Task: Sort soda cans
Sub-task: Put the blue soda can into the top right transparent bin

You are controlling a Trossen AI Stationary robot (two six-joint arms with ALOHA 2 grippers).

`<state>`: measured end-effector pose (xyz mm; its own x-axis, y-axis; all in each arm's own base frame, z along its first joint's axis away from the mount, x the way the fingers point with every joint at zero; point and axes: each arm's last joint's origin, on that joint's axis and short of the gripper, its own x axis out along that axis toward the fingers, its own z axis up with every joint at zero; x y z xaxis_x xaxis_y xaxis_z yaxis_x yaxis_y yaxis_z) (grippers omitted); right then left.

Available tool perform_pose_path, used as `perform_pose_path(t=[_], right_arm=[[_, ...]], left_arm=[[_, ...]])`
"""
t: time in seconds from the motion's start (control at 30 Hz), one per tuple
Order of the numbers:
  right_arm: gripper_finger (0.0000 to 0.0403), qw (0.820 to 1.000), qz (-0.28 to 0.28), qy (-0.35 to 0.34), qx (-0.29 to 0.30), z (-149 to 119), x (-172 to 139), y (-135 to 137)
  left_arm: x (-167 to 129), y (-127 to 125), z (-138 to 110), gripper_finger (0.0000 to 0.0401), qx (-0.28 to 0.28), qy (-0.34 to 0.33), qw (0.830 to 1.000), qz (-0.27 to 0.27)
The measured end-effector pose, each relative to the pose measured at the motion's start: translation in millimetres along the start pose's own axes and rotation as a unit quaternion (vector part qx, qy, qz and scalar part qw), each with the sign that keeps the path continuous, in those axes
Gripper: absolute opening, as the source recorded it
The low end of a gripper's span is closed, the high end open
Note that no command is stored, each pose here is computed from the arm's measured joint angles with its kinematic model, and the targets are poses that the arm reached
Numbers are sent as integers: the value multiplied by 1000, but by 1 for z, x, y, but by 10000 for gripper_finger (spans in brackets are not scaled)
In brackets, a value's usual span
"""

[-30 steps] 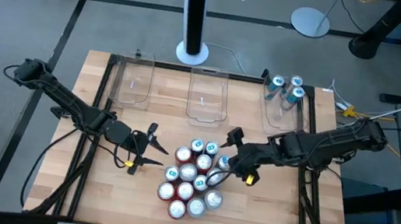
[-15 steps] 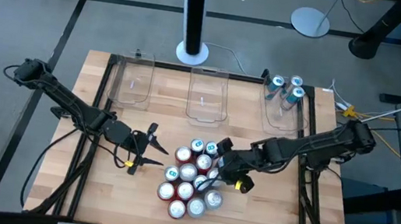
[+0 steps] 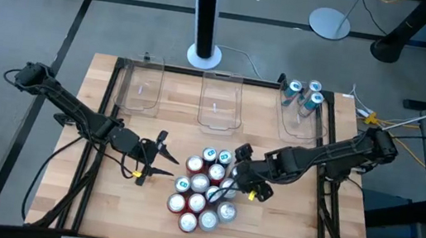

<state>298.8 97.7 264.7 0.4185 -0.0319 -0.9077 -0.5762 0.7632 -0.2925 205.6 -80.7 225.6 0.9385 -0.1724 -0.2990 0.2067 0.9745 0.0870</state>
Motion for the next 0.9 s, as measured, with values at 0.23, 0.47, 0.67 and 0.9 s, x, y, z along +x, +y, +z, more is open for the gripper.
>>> perform_pose_path(t=[0.23, 0.47, 0.67, 0.9], right_arm=[[397, 1000, -13, 1, 5, 0, 4, -6], [397, 1000, 16, 15, -15, 2, 26, -7], [397, 999, 44, 25, -17, 3, 40, -6], [397, 998, 47, 22, -28, 4, 42, -5]], left_arm=[[0, 0, 0, 175, 0, 0, 1000, 0], [0, 0, 0, 175, 0, -1, 1000, 0], [0, 0, 0, 175, 0, -1, 1000, 0], [0, 0, 0, 175, 0, -1, 1000, 0]])
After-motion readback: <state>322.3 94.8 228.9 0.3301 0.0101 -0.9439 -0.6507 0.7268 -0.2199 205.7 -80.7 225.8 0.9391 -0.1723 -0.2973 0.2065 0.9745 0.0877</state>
